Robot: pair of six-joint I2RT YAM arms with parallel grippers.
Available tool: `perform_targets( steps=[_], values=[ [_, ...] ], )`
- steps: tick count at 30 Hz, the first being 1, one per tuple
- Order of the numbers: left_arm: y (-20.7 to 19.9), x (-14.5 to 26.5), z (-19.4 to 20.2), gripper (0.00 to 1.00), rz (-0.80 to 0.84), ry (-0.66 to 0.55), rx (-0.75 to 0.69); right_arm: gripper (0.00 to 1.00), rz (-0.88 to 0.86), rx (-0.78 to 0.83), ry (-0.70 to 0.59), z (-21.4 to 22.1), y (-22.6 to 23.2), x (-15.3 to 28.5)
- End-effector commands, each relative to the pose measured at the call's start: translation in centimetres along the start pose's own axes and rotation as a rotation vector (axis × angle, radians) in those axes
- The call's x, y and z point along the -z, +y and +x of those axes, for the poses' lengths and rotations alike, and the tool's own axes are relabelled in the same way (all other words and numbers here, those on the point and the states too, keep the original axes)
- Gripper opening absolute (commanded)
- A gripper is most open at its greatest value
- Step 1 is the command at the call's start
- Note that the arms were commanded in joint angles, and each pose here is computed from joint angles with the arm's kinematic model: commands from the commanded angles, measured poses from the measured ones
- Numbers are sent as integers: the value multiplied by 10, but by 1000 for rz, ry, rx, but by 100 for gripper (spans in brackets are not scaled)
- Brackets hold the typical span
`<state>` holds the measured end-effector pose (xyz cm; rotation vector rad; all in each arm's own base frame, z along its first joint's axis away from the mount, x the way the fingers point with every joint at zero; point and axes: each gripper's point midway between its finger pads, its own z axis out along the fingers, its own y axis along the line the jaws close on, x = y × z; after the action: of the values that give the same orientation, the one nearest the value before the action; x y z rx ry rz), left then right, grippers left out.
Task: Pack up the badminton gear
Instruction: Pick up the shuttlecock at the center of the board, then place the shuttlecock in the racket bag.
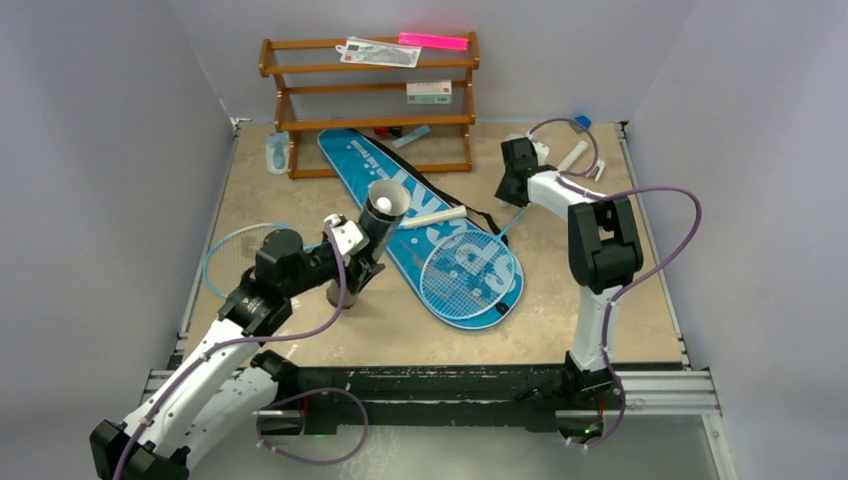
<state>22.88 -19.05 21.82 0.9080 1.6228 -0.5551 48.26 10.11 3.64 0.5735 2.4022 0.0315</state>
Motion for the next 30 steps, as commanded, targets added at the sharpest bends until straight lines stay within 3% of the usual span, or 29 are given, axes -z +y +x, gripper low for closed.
perform_targets(
  steps=[1,3,5,8,15,23,30],
  values=[
    [3,9,-21,34,-18,-66,-59,29,-104,61,-71,-29,11,44],
    [5,11,-20,34,-29,-61,-66,28,-165,97,-92,-32,15,64],
    [9,14,-18,34,-54,-46,-68,21,-274,161,-82,-25,24,86],
    [12,17,-15,34,-78,-34,-76,23,-418,240,-73,-9,37,127],
    [19,17,-9,34,-110,-13,-90,26,-625,505,23,80,54,201],
    [21,19,-4,34,-123,-2,-114,28,-712,563,54,130,32,221],
    [18,15,-6,34,-95,-17,-141,29,-671,577,128,159,8,212]
  ],
)
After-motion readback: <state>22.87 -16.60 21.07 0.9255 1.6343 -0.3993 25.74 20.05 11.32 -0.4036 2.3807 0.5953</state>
